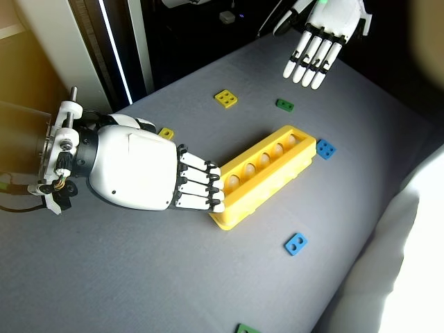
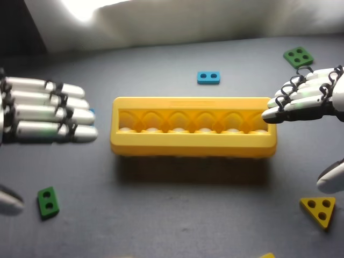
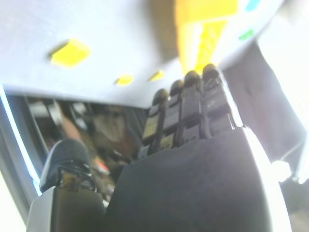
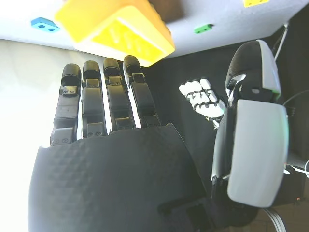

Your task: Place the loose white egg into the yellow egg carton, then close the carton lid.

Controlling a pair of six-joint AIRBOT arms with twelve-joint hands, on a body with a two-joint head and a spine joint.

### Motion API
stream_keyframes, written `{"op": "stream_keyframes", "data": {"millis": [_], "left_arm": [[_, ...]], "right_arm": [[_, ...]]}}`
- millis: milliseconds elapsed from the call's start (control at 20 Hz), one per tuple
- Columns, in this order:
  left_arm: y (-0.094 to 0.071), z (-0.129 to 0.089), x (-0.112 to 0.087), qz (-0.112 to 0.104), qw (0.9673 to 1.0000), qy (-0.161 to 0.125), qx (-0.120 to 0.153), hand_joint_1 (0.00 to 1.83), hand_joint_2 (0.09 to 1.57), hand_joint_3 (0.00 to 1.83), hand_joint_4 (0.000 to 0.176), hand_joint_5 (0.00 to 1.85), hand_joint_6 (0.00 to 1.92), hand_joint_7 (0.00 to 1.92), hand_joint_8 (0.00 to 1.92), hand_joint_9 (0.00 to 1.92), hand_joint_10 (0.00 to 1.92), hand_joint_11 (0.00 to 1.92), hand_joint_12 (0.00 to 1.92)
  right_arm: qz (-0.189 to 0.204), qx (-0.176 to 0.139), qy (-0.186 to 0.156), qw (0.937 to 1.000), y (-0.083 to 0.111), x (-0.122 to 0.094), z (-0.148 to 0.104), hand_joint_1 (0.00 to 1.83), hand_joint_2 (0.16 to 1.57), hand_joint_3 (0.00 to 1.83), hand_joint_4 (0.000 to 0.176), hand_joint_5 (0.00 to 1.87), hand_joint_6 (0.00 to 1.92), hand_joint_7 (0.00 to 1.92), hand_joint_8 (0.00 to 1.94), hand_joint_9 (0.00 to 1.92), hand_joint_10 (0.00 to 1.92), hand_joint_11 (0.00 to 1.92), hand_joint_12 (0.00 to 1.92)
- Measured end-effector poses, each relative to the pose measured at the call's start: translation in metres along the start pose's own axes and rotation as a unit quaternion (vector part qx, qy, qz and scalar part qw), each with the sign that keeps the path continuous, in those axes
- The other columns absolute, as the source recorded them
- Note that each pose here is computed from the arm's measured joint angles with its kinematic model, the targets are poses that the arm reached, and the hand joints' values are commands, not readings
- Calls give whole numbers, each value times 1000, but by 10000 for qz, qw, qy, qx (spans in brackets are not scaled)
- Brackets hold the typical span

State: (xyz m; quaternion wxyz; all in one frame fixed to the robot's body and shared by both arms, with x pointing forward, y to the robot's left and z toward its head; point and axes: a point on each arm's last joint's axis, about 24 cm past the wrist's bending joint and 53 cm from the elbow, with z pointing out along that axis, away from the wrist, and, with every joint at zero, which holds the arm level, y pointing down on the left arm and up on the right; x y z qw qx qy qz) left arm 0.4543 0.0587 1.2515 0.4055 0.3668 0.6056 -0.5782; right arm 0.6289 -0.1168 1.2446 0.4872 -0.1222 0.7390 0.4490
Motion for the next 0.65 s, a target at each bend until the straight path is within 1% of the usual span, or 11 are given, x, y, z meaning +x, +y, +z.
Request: {"op": "stream_keyframes", "data": {"millis": [50,100,150,200,300,350,500,650], "left_arm": [[2,0,0,-33,10000,2,-38,0,1184,0,0,0,0,0,0,0,0,0,0],[5,-1,3,-44,9999,59,-103,0,1184,0,0,1,0,0,0,0,0,0,0],[8,-1,8,-106,9997,124,-160,0,1185,0,0,7,3,0,0,0,0,0,0],[7,0,10,-97,9997,162,-168,0,1187,0,0,8,3,0,0,0,0,0,0],[2,1,12,-154,9997,183,-83,0,1188,0,0,0,0,0,0,0,0,0,0],[0,2,13,-215,9995,203,-74,0,1189,0,0,0,0,0,0,0,0,0,0],[-2,3,16,-209,9994,259,-52,0,1187,0,0,2,1,0,0,0,0,0,0],[-1,3,16,-234,9994,252,-64,0,1193,0,0,15,5,0,0,0,0,0,0]], "right_arm": [[5,-2,-1,10000,0,0,0,325,911,2,0,170,3,126,3,76,3,0,233],[-7,8,0,10000,0,0,0,325,915,4,0,164,0,118,0,72,1,0,235],[-17,32,-5,10000,-2,-1,-1,330,917,3,0,159,0,113,0,66,1,0,217],[3,26,-11,10000,-1,-1,-1,329,914,1,0,157,0,111,0,63,0,0,212],[12,9,-9,10000,-1,-1,-1,332,919,3,0,160,1,114,1,69,3,0,208],[8,0,-5,10000,0,0,-1,341,914,1,0,167,4,120,3,74,4,0,211],[1,14,-6,10000,-1,0,-1,322,921,2,0,161,0,115,0,67,0,0,192],[3,-5,-1,10000,0,0,-1,327,924,1,0,172,2,123,0,73,0,0,221]]}}
